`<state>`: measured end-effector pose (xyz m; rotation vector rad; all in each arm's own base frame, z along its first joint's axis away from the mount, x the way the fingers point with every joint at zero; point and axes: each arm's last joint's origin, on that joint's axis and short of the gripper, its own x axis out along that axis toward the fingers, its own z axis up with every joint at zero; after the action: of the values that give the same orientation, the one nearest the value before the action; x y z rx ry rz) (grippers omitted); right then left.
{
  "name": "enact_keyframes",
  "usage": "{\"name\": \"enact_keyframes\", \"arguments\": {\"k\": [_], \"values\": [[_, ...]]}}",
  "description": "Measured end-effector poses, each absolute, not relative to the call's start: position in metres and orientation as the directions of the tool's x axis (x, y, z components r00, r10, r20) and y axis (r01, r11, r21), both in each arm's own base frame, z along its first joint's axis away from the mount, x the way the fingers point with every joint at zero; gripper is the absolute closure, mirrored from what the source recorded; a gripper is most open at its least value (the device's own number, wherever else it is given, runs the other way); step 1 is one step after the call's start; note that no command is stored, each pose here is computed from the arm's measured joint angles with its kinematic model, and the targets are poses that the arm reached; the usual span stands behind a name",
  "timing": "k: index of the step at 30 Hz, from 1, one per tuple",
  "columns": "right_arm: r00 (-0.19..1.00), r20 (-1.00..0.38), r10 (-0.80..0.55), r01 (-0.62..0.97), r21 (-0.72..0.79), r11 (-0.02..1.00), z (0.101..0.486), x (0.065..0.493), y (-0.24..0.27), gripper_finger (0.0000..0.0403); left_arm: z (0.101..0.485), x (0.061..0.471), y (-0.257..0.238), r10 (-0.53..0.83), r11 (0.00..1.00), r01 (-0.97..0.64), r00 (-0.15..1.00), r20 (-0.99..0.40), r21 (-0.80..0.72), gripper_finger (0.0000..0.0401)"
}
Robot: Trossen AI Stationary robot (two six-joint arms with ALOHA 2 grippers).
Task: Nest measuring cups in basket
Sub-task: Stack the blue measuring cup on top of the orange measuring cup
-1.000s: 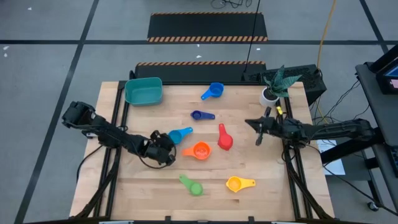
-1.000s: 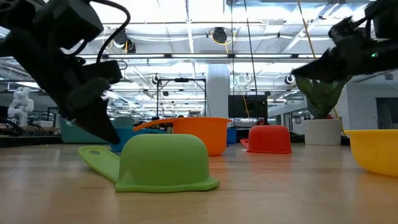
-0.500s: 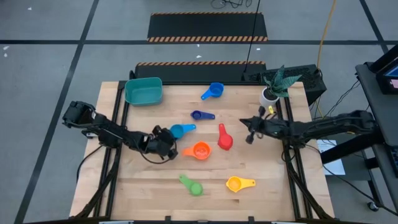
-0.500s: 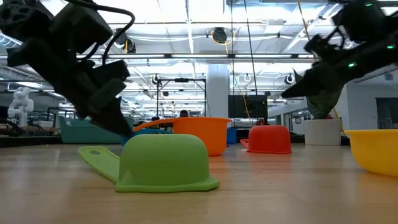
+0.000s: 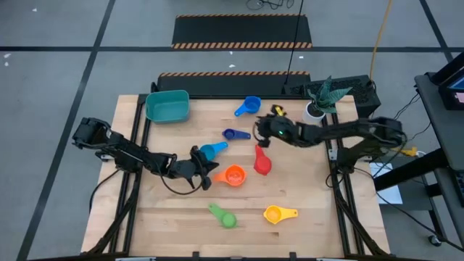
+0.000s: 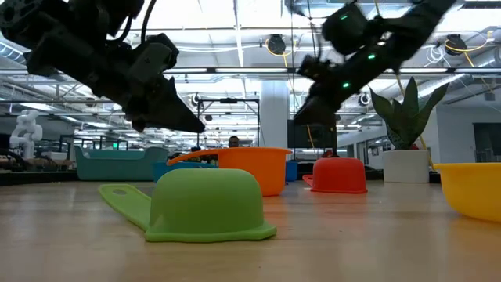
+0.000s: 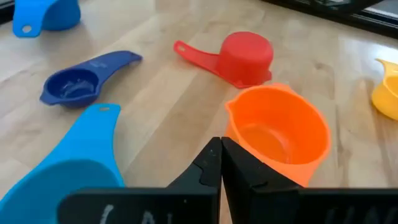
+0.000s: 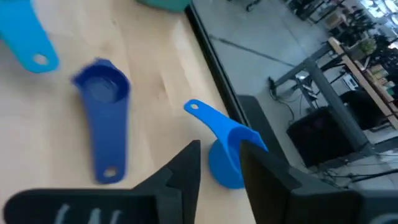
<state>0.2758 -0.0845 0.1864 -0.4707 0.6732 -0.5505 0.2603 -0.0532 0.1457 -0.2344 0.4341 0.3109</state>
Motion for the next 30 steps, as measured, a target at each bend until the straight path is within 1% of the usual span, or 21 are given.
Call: {"name": "enact_keyframes", "arguments": {"k": [3,8,12,15,20,24,30], "values": [[0.642,-0.510,-0.573,0.258,-0.561,0.787,0.186,0.291,-0.105,0.0280,0.146,0.260,-0.053,0.245,0.924,-0.347,0.860,-0.447,-0.162,0.0381],[0.557,-0.629,-0.542,0.151,-0.565,0.811,0.184,0.307,-0.140,0.0278,0.147,0.261,-0.053,0.245,0.922,-0.347,0.868,-0.433,-0.173,0.0381],[0.551,-0.685,-0.477,0.018,-0.562,0.827,0.189,0.311,-0.167,0.0278,0.149,0.262,-0.053,0.247,0.923,-0.343,0.877,-0.412,-0.175,0.0380],[0.539,-0.729,-0.422,-0.049,-0.528,0.848,0.190,0.309,-0.184,0.0277,0.153,0.264,-0.053,0.248,0.925,-0.334,0.893,-0.376,-0.184,0.0380],[0.548,-0.769,-0.331,-0.134,-0.470,0.872,0.188,0.297,-0.202,0.0277,0.158,0.266,-0.053,0.248,0.932,-0.317,0.912,-0.328,-0.177,0.0380],[0.549,-0.790,-0.274,-0.156,-0.419,0.894,0.183,0.289,-0.211,0.0277,0.159,0.266,-0.052,0.275,0.927,-0.338,0.908,-0.316,-0.163,0.0380],[0.543,-0.799,-0.258,-0.187,-0.415,0.891,0.169,0.288,-0.221,0.0269,0.159,0.267,-0.048,0.309,0.915,-0.369,0.901,-0.306,-0.161,0.0380]]}}
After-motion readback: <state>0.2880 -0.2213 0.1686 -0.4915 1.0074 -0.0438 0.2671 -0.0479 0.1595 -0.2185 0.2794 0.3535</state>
